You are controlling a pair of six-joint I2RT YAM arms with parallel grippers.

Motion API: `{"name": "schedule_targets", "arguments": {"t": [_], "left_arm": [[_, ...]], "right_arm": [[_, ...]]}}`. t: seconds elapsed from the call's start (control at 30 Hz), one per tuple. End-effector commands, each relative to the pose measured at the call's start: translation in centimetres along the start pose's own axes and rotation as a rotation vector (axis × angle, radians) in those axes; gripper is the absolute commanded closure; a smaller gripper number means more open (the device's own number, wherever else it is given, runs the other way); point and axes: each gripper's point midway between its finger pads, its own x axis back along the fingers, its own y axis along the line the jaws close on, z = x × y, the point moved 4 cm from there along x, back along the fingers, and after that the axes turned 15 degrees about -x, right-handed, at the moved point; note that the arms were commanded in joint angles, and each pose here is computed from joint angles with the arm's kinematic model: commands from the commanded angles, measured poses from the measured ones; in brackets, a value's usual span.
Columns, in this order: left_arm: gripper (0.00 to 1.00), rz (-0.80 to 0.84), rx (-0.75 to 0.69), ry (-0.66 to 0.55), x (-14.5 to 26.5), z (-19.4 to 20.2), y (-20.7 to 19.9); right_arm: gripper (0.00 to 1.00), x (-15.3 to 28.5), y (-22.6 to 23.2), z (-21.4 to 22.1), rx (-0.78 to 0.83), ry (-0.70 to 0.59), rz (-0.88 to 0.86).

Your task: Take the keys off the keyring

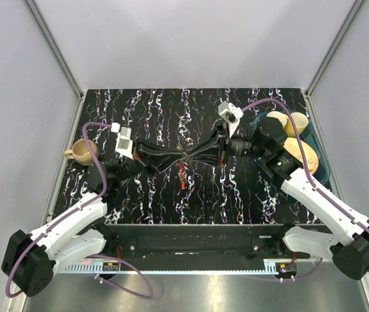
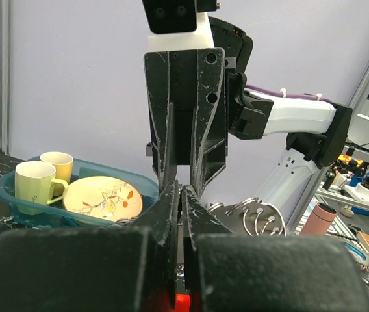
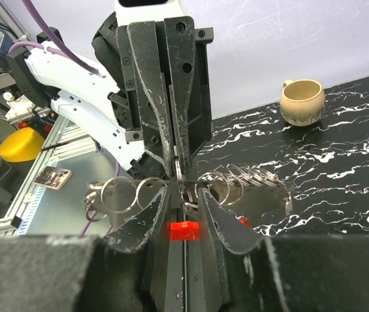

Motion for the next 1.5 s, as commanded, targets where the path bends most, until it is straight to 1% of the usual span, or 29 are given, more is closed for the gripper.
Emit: {"name": "schedule_targets", "arguments": {"t": [0.0, 0.17, 0.27, 0.5, 0.6, 0.63, 0.7, 0.77, 0.9, 0.97, 1.0, 1.03, 1.07, 1.1, 1.13, 1.17, 1.2, 1.23, 1.27, 1.3, 1.33, 1.37, 1.4, 1.43, 1.47], "left_arm": [[1.00, 0.033, -0.063, -0.083, -0.6, -2.0, -0.4], [1.00, 0.028, -0.062, -0.088, -0.8, -2.0, -0.1], [1.00, 0.017, -0.064, -0.092, -0.8, -2.0, 0.0], [1.00, -0.016, -0.063, -0.092, -0.8, -1.7, 0.7], [1.00, -0.017, -0.059, -0.094, -0.8, -1.6, 0.8], [1.00, -0.014, -0.055, -0.093, -0.8, -1.6, 0.9], [1.00, -0.014, -0.047, -0.093, -0.8, -1.4, 0.9], [1.00, -0.018, -0.047, -0.099, -0.7, -1.4, 1.0], [1.00, -0.056, -0.041, -0.098, -0.2, -1.0, 1.5], [1.00, -0.072, -0.029, -0.078, 0.1, -0.7, 1.7], [0.98, -0.097, -0.003, -0.019, 0.4, 0.3, 2.3], [0.90, -0.107, -0.001, 0.007, 0.2, 0.1, 2.5], [0.76, -0.121, 0.003, 0.041, 0.4, 0.3, 2.8], [0.74, -0.138, 0.009, 0.107, 0.6, 0.7, 3.4], [0.73, -0.142, 0.004, 0.129, 0.8, 0.8, 3.6], [0.71, -0.142, -0.002, 0.145, 0.9, 0.7, 3.6], [0.64, -0.154, -0.005, 0.184, 1.4, 0.9, 3.9], [0.61, -0.152, -0.019, 0.192, 1.2, 0.2, 3.9], [0.59, -0.155, -0.024, 0.212, 1.3, 0.1, 4.1], [0.56, -0.142, -0.036, 0.258, 1.2, -0.2, 4.1], [0.55, -0.129, -0.043, 0.287, 1.1, -0.1, 4.2], [0.55, -0.110, -0.047, 0.315, 1.0, 0.0, 4.1], [0.54, -0.065, -0.042, 0.366, 0.9, 0.2, 3.9], [0.54, -0.035, -0.038, 0.387, 0.9, 0.3, 3.7], [0.53, -0.004, -0.037, 0.405, 0.8, 0.3, 3.5]], "right_arm": [[0.72, -0.6, 0.6, -0.3, 0.034, -0.012, -0.053], [0.76, -1.1, 0.3, -0.2, 0.030, -0.019, -0.057], [0.80, -1.3, 0.0, 0.1, 0.023, -0.019, -0.049], [0.78, -1.1, -0.9, 1.1, 0.006, -0.011, -0.021], [0.78, -1.2, -0.9, 1.0, 0.014, -0.011, -0.019], [0.81, -1.2, -0.8, 1.0, 0.018, -0.012, -0.021], [0.92, -1.2, -0.7, 0.9, 0.023, -0.013, -0.030], [1.00, -1.3, -0.6, 0.7, 0.038, -0.024, -0.040], [1.00, -0.8, -0.4, 0.7, 0.070, -0.041, -0.028], [1.00, -0.5, -1.1, 1.3, 0.075, -0.010, 0.020], [1.00, -0.5, -0.8, 0.9, 0.088, 0.002, 0.027], [1.00, -0.4, -0.9, 1.1, 0.086, 0.030, 0.035], [1.00, 0.0, -1.4, 2.1, 0.068, 0.092, 0.068], [1.00, 0.1, -1.2, 1.8, 0.069, 0.118, 0.076], [1.00, 0.2, -1.2, 2.0, 0.068, 0.145, 0.085], [1.00, 0.7, -1.6, 3.1, 0.049, 0.204, 0.113], [1.00, 0.8, -1.3, 2.7, 0.066, 0.220, 0.115], [1.00, 1.0, -1.4, 3.0, 0.060, 0.247, 0.123], [1.00, 1.6, -1.5, 4.0, 0.028, 0.308, 0.138], [1.00, 1.4, -1.5, 3.6, 0.024, 0.330, 0.140], [1.00, 1.9, -1.4, 4.5, -0.028, 0.384, 0.154], [1.00, 1.8, -1.9, 4.8, -0.041, 0.419, 0.154], [1.00, 1.7, -1.5, 4.2, -0.043, 0.430, 0.149], [1.00, 2.1, -1.4, 4.9, -0.090, 0.477, 0.156], [1.00, 1.9, -1.9, 5.1, -0.106, 0.505, 0.154]]}}
